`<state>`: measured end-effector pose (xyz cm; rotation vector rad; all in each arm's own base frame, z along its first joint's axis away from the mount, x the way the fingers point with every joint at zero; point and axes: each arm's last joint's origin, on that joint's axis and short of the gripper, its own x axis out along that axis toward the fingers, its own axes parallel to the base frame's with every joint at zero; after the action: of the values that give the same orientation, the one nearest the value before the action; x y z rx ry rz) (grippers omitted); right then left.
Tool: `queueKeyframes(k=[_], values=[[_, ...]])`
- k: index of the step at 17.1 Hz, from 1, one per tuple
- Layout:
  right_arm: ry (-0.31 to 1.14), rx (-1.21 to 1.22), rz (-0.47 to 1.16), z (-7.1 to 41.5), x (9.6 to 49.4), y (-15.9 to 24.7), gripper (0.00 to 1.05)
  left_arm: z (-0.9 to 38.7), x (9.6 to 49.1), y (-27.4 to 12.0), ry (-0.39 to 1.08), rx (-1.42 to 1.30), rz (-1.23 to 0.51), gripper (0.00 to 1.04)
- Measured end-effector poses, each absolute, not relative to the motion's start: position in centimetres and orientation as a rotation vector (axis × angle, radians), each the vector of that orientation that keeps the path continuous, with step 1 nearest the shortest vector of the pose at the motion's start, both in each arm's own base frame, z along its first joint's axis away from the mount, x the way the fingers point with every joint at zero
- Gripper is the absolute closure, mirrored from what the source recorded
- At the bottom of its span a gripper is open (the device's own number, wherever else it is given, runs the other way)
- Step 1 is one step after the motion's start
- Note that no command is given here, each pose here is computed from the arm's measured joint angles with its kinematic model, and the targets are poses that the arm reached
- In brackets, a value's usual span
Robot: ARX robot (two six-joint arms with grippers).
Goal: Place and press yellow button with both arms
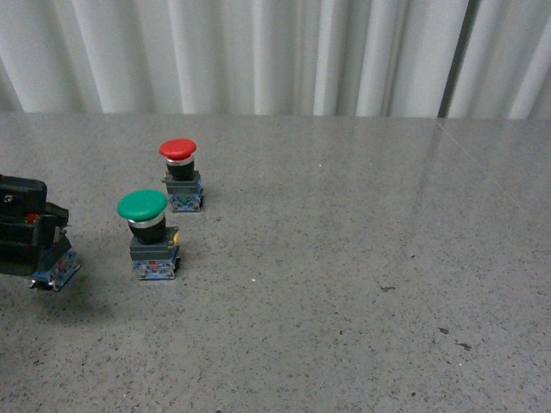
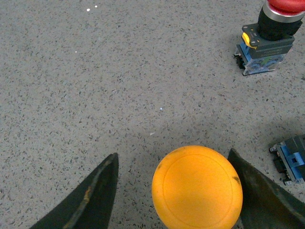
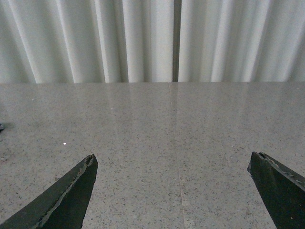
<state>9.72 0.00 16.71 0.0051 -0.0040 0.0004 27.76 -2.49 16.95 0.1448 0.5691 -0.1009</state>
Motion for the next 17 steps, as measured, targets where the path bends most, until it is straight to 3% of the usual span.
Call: queueKeyframes(k=[5, 6, 7, 8, 9, 11, 14, 17], values=[[-0.004, 0.005, 0.000, 16.7, 9.7, 0.0, 0.06, 17.0, 27.8, -2.4, 0.567, 0.145, -0.103, 0.61], [-0.004, 0.005, 0.000, 16.7, 9.7, 0.0, 0.06, 17.1, 27.7, -2.4, 0.573, 0.145, -0.101, 0.69], [-0.004, 0.005, 0.000, 16.7, 9.7, 0.0, 0.06, 18.6, 27.2, -2.4, 0.553, 0.148, -0.090, 0.70], [-0.004, 0.005, 0.000, 16.7, 9.7, 0.0, 0.06, 22.8, 27.2, -2.8, 0.434, 0.150, -0.078, 0.70], [-0.004, 0.005, 0.000, 16.7, 9.7, 0.0, 0.06, 28.1, 27.9, -4.7, 0.287, 0.126, -0.114, 0.71], [-0.004, 0.005, 0.000, 16.7, 9.7, 0.0, 0.06, 30.6, 29.2, -8.0, 0.245, 0.075, -0.178, 0.71], [-0.004, 0.005, 0.000, 16.7, 9.7, 0.0, 0.06, 29.7, 31.7, -14.4, 0.344, -0.004, -0.255, 0.71], [-0.004, 0.005, 0.000, 16.7, 9.7, 0.0, 0.06, 26.4, 31.4, -20.0, 0.450, -0.025, -0.280, 0.71]])
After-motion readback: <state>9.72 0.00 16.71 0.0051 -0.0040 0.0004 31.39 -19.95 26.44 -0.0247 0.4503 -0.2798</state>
